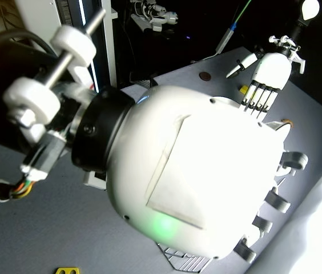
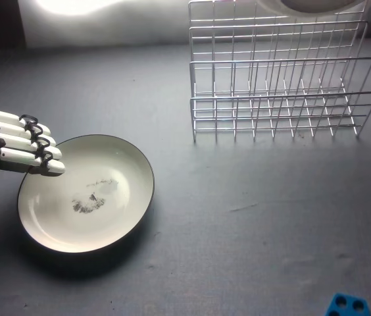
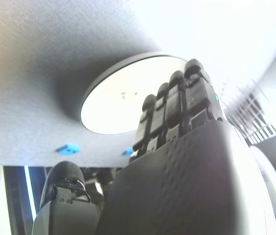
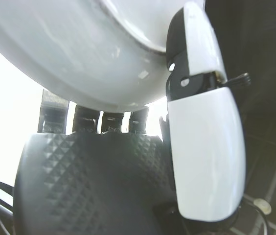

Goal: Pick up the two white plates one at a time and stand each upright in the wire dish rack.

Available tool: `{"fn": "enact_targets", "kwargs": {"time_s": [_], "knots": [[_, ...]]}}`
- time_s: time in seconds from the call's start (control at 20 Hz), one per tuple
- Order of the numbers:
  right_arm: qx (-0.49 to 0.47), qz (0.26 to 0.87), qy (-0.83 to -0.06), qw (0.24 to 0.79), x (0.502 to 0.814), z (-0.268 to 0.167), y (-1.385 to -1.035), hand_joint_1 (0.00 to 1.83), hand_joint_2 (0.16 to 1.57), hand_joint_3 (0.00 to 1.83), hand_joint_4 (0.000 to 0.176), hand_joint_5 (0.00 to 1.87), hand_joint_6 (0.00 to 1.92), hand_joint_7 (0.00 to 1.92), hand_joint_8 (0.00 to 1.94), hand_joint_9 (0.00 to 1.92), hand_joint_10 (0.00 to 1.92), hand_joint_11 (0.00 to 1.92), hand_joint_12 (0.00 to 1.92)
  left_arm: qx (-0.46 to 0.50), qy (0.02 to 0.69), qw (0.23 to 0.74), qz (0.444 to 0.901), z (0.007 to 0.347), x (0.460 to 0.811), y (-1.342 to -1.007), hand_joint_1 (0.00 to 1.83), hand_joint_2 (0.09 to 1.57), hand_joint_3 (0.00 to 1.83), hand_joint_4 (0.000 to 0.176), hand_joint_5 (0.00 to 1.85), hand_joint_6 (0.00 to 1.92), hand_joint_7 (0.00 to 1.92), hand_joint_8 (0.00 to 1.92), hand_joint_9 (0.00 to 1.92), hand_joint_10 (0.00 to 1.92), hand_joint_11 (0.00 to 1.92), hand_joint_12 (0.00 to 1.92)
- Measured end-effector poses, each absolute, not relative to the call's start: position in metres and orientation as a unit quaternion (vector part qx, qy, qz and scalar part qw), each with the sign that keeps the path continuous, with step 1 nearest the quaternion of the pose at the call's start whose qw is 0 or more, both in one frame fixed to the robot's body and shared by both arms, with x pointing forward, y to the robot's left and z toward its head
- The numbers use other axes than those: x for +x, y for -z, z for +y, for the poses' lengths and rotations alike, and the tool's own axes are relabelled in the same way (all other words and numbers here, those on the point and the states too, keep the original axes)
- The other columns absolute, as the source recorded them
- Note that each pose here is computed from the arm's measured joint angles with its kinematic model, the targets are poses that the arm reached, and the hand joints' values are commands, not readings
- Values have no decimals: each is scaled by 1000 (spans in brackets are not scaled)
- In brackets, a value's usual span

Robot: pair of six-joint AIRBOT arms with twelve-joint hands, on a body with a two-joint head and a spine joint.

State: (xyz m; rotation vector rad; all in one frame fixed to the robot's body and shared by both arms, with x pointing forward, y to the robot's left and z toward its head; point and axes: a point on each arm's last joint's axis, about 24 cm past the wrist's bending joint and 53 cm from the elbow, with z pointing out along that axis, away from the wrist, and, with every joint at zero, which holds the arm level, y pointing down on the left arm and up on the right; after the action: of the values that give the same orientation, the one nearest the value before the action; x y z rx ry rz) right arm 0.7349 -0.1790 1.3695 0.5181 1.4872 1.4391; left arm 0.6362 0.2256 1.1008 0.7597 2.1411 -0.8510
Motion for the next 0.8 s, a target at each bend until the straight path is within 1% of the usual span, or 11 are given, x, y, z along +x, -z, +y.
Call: {"fn": "enact_targets", "kwargs": {"time_s": [0.05, 0.1, 0.2, 0.25, 0.35, 0.6, 0.7, 0.8], "knots": [[212, 611, -591, 483, 734, -179, -1369, 1203, 1144, 2, 14, 876, 1151, 992, 979, 1249, 8, 777, 1173, 293, 328, 350, 827, 226, 636, -1101, 0, 1070, 0, 0, 33, 7, 13, 4, 0, 0, 0, 0], [212, 611, -590, 483, 734, -181, -1369, 1209, 1134, 0, 15, 900, 1117, 1016, 942, 1263, 14, 801, 1160, 293, 328, 350, 827, 226, 636, -1101, 0, 1074, 0, 0, 34, 7, 5, 0, 0, 0, 0, 0], [211, 616, -586, 483, 734, -182, -1364, 1202, 1143, 1, 18, 884, 1144, 991, 978, 1249, 7, 781, 1161, 293, 329, 350, 827, 226, 636, -1101, 0, 1069, 0, 0, 26, 6, 10, 4, 0, 0, 0, 0], [212, 620, -583, 481, 734, -183, -1360, 1202, 1144, 0, 17, 881, 1147, 989, 985, 1249, 7, 762, 1183, 293, 329, 350, 827, 226, 636, -1101, 0, 1071, 0, 0, 34, 8, 9, 3, 0, 0, 0, 0], [207, 627, -576, 483, 734, -181, -1356, 1207, 1136, 0, 18, 899, 1122, 1006, 957, 1253, 9, 768, 1178, 293, 329, 350, 827, 226, 636, -1101, 0, 1069, 0, 0, 36, 9, 17, 6, 0, 0, 0, 0], [187, 637, -588, 462, 726, -168, -1351, 1213, 1124, 0, 20, 929, 1091, 1026, 909, 1273, 17, 802, 1153, 293, 329, 351, 826, 225, 637, -1102, 0, 1069, 0, 0, 24, 1, 16, 5, 0, 0, 0, 0], [189, 636, -587, 463, 727, -170, -1351, 1210, 1128, 2, 22, 921, 1102, 1009, 938, 1258, 10, 786, 1173, 292, 330, 352, 826, 225, 637, -1102, 0, 1073, 0, 0, 10, 0, 2, 0, 0, 0, 0, 0], [191, 639, -582, 465, 730, -174, -1348, 1210, 1128, 1, 20, 916, 1109, 1013, 934, 1255, 9, 785, 1173, 293, 330, 351, 826, 225, 637, -1102, 0, 1073, 0, 0, 5, 0, 0, 0, 0, 0, 0, 0]]}}
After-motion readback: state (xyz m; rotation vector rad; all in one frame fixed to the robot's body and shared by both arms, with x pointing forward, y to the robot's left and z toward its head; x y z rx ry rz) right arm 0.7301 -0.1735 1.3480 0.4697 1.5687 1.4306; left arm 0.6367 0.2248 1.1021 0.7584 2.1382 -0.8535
